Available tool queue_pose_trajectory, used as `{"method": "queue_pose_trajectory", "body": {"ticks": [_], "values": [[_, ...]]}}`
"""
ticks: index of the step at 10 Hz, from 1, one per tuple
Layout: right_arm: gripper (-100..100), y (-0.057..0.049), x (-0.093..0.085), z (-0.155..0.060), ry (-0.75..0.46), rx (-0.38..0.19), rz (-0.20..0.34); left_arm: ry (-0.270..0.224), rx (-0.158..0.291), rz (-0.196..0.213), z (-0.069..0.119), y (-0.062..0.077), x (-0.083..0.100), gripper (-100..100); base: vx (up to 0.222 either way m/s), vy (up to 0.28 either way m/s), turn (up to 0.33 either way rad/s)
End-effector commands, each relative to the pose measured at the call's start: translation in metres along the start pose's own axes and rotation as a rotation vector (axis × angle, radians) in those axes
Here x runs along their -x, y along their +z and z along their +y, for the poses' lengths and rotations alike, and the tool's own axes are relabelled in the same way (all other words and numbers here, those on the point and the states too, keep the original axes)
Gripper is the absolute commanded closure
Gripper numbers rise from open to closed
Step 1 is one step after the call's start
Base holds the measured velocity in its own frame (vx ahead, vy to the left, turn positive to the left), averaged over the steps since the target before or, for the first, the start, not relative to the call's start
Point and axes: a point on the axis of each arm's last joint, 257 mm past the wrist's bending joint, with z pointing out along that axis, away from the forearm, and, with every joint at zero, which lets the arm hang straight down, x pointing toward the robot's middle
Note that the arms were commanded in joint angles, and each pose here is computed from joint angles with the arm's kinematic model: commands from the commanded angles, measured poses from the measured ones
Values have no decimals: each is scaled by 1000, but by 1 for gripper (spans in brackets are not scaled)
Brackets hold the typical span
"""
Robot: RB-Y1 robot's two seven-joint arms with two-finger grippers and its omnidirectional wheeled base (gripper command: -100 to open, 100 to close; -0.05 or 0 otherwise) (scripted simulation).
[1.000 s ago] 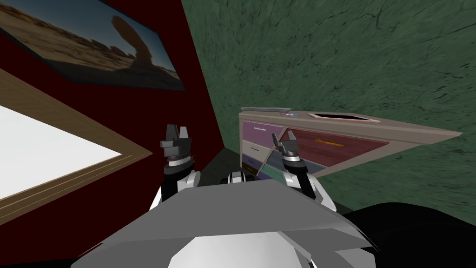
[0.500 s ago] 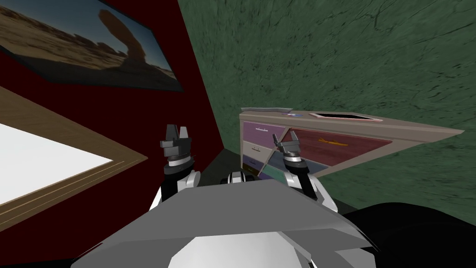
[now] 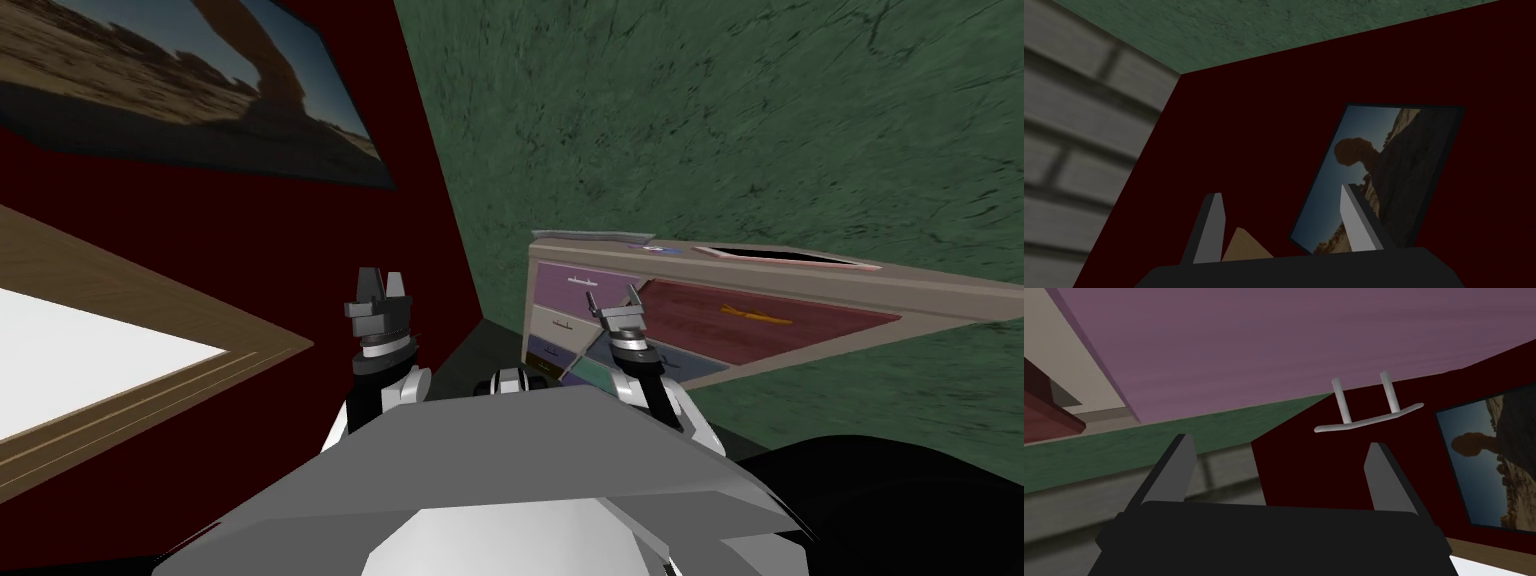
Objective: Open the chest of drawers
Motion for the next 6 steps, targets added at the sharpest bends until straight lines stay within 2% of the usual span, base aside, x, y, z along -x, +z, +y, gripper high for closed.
{"method": "queue_pose_trajectory", "body": {"ticks": [1, 6], "values": [[-100, -3, -5, -3, -75, -9, 11, 0, 0, 0, 0, 0, 0, 0, 48, 66, -31], [-100, -13, -16, -12, -220, -47, 45, 0, 0, 0, 0, 0, 0, 0, 35, 52, -52]]}}
